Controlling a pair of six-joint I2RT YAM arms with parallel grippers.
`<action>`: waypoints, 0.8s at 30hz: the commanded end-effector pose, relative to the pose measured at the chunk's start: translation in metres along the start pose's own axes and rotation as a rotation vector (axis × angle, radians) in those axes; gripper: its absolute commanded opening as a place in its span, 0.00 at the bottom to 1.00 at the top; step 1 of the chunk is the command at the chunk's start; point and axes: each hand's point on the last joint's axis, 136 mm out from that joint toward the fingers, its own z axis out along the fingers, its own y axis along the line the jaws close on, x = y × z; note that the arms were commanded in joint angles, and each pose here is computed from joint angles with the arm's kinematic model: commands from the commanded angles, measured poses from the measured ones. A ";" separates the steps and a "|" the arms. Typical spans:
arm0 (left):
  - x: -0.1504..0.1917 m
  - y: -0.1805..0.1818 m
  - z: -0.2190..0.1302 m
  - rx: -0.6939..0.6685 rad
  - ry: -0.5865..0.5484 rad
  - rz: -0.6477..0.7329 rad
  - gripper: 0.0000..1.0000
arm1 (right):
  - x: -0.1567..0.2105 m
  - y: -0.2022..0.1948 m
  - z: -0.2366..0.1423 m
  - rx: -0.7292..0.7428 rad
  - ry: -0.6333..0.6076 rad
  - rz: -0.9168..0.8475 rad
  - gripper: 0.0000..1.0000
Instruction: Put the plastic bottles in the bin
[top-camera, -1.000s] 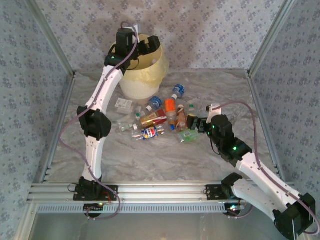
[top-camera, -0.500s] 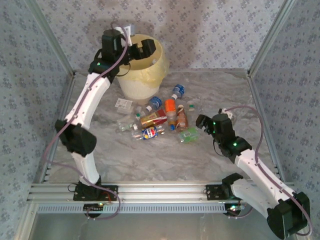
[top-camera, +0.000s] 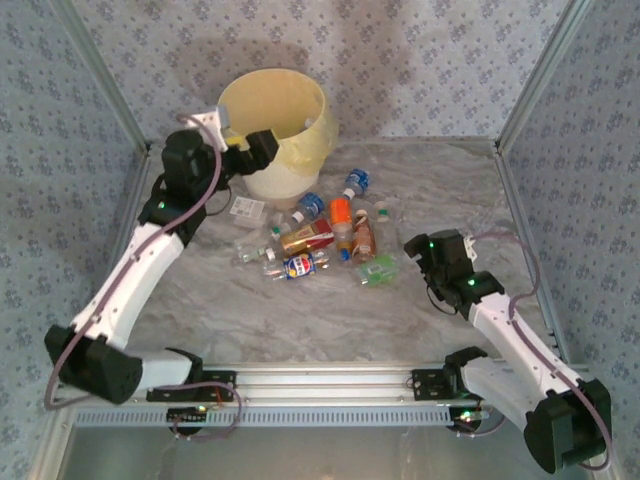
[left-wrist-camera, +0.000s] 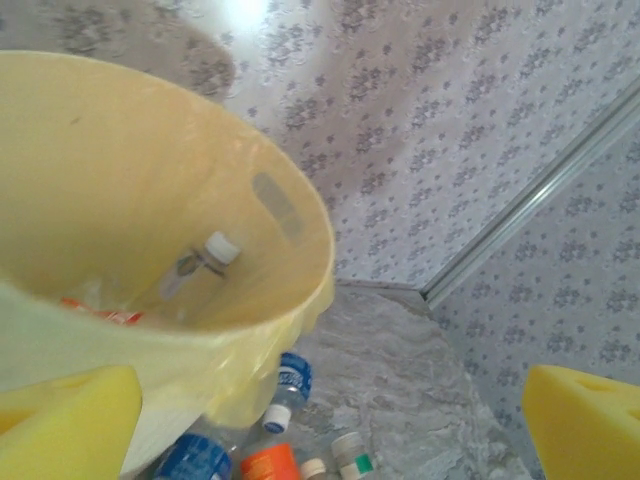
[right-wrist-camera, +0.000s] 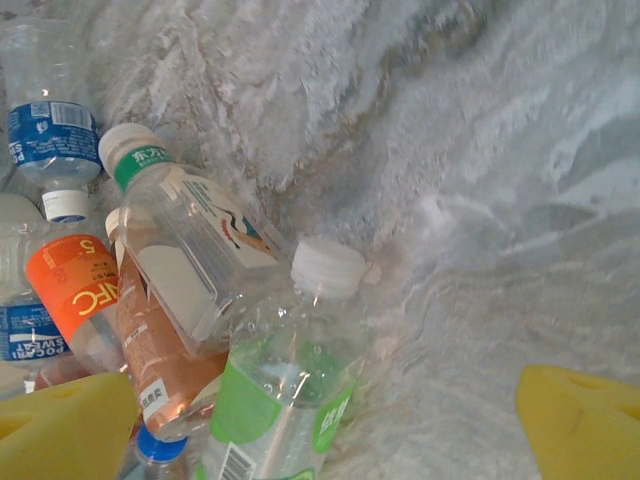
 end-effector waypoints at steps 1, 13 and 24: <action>-0.007 0.012 -0.025 -0.061 -0.091 -0.010 0.98 | 0.016 -0.002 0.006 0.020 0.086 0.185 1.00; 0.054 0.090 -0.075 -0.386 -0.030 0.002 0.98 | 0.038 0.023 0.043 0.149 0.186 0.209 0.97; 0.058 0.104 -0.079 -0.447 -0.028 0.049 0.98 | 0.060 0.020 0.070 0.258 0.205 0.186 0.87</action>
